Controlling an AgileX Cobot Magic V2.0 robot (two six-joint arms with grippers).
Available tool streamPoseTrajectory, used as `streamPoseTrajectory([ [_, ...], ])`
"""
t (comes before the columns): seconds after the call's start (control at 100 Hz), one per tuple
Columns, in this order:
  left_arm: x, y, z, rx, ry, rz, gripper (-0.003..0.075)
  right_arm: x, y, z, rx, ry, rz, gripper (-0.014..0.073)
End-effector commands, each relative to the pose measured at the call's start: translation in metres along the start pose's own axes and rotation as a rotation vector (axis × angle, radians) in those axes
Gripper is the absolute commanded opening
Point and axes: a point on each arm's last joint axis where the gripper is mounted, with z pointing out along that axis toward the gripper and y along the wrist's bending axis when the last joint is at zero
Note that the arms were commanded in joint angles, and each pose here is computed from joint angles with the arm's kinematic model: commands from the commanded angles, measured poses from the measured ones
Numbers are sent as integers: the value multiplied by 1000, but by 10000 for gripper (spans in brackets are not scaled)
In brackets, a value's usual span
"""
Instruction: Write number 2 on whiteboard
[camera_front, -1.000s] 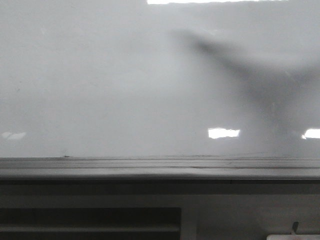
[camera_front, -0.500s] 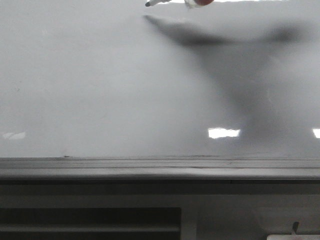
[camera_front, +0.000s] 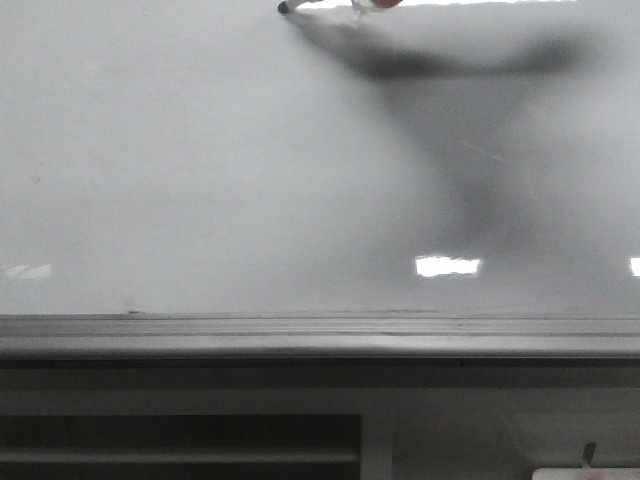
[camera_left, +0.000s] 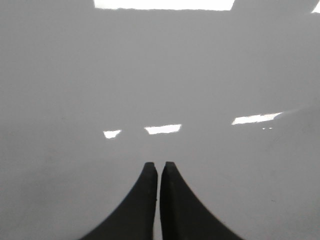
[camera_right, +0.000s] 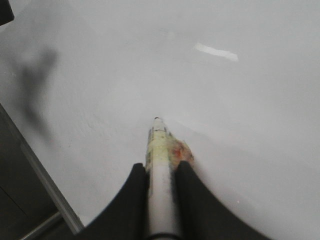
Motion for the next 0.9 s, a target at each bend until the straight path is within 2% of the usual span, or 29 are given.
streamPoseTrajectory([
  [0.0, -16, 1, -2, -16, -90, 0, -20, -16, -10, -6, 106, -73, 17, -55],
  [0.3, -16, 1, -2, -16, -90, 0, -20, -12, -12, -29, 211, -125, 29, -55],
  [0.59, -16, 1, -2, -16, -90, 0, -20, 16, -10, -42, 243, -99, 75, -55],
  [0.89, -16, 1, -2, -16, -90, 0, -20, 36, 1, -27, 88, -1, 114, -55],
])
